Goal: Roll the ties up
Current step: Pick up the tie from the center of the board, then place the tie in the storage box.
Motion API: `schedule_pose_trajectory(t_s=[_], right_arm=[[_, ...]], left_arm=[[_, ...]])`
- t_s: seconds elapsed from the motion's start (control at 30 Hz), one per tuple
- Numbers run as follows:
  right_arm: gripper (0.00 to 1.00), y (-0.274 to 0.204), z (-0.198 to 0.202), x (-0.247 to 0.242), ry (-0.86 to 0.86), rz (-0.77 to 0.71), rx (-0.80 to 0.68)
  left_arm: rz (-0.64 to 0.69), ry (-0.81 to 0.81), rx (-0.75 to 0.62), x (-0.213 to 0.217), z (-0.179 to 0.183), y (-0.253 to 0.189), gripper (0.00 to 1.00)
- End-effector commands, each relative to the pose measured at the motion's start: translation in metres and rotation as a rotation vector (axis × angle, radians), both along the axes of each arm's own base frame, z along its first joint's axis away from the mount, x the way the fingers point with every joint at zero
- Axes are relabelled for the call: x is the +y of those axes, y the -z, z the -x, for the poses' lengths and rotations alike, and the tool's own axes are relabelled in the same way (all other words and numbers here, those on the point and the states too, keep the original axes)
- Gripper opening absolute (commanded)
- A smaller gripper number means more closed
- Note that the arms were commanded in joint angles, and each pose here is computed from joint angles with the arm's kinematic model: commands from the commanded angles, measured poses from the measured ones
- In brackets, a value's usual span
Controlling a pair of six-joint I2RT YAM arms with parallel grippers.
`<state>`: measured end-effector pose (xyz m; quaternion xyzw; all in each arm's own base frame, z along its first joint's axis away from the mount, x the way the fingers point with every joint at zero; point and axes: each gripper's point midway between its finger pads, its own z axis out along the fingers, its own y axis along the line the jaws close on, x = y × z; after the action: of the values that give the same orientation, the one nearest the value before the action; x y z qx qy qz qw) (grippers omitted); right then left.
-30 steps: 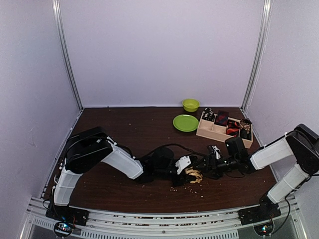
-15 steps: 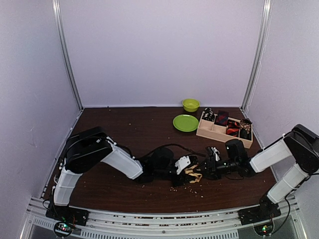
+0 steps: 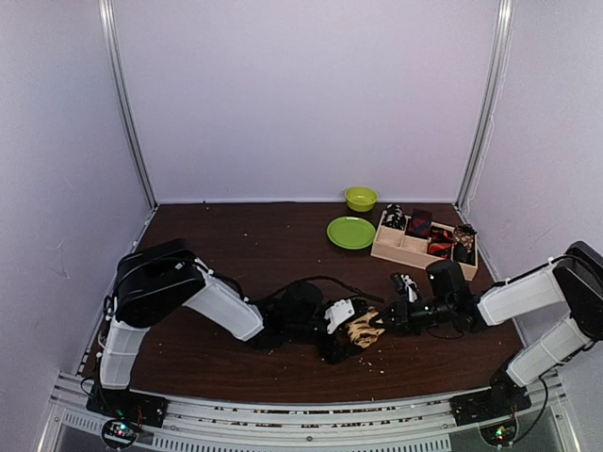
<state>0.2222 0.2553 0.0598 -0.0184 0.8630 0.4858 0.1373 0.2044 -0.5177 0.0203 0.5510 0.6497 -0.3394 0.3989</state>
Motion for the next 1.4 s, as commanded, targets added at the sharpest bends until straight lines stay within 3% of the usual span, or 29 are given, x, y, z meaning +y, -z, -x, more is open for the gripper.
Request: schedule_pose_trajectory(t_s=[0.0,0.27,0.47,0.63,0.8,1.37], right_arm=[[0.0,-0.015,-0.012,-0.014,-0.001,0.168,-0.095],[0.0,-0.079,-0.042,-0.048,-0.043,0.506,-0.337],[0.0,-0.167,-0.088,-0.087,0.024,0.811,-0.642],[0.0,-0.207,-0.111,-0.112,-0.011,1.034,-0.817],[0.0,-0.206,-0.137,-0.128,-0.1,1.21,-0.884],[0.0,-0.105,-0.224,-0.151,-0.53,1.374,-0.78]], left_arm=[[-0.029,-0.044,-0.006,0.015,0.0,-0.011,0.98],[0.059,-0.113,-0.045,0.029,-0.01,-0.053,0.98],[0.106,-0.136,-0.056,0.043,-0.012,-0.069,0.98],[0.129,-0.129,-0.067,0.051,-0.011,-0.079,0.98],[0.157,-0.125,-0.077,0.059,-0.008,-0.086,0.98],[0.206,-0.169,-0.051,0.08,-0.002,-0.084,0.98]])
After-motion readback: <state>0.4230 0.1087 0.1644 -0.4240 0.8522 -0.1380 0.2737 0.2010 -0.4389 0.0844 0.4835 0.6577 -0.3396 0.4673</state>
